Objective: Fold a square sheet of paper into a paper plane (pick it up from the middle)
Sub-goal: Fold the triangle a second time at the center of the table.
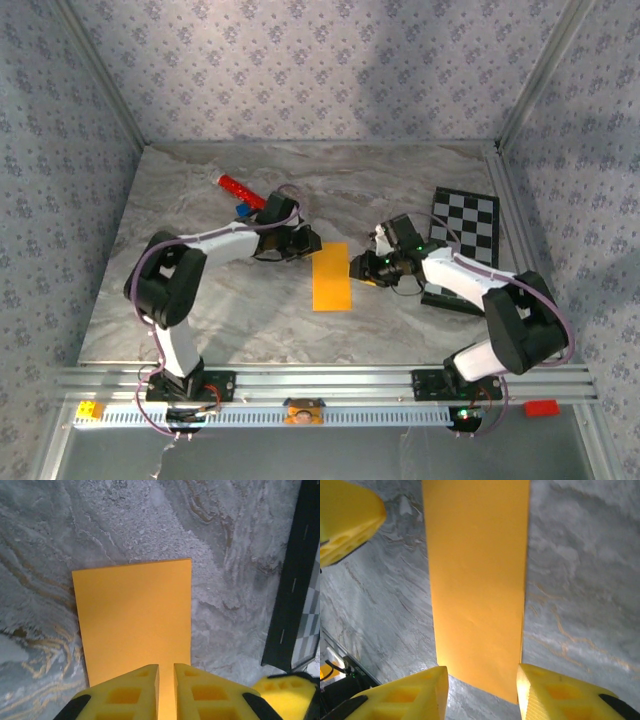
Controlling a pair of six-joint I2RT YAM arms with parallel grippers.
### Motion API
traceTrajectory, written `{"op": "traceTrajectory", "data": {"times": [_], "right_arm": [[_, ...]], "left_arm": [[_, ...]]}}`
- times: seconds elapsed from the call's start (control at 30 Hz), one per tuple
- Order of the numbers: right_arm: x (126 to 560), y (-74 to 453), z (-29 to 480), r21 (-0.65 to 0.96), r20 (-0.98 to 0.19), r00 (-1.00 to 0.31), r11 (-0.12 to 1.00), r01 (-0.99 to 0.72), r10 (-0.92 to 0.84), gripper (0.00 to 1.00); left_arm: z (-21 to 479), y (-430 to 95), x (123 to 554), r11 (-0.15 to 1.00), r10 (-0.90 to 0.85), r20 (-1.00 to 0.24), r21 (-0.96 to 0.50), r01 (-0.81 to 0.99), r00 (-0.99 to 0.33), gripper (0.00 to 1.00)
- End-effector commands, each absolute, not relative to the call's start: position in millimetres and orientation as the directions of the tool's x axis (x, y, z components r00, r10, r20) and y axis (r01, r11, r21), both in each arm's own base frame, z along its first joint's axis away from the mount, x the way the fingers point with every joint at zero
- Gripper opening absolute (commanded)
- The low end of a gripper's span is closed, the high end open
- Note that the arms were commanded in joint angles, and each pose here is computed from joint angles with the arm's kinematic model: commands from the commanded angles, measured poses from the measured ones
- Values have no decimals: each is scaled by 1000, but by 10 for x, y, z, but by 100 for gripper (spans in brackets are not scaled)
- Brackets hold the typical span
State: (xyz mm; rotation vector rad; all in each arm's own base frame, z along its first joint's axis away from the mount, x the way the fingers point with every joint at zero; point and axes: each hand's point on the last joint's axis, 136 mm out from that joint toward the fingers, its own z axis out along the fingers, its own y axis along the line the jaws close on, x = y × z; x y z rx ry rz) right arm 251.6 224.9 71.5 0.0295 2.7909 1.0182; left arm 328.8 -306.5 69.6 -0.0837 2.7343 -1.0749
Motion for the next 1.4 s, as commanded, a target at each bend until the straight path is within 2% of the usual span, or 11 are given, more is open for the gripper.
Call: {"op": "traceTrajectory", "data": {"times": [0.0,0.13,0.3,0.63,1.07,1.37], "right_arm": [[2376,2300,743,656,-113,-989,755,-6,91,44],[2257,2304,634,620,-81,-995,785,1,65,44],[2145,2391,545,639,-21,-999,769,19,42,45],[1988,2366,365,624,61,-998,779,64,33,46],[2017,2506,380,681,80,-996,728,82,37,46],[2041,2402,267,608,82,-993,786,113,80,47]], "left_arm": [[750,-3185,3424,699,-111,-173,-713,47,-979,15],[668,-3205,3538,693,-119,-148,-721,25,-982,15],[526,-3247,3605,694,-109,-116,-720,8,-987,15],[91,-3079,3434,747,-139,-61,-661,-65,-988,15],[55,-3057,3398,747,-142,-62,-661,-66,-988,15],[35,-3056,3401,749,-144,-59,-659,-70,-988,15]]}}
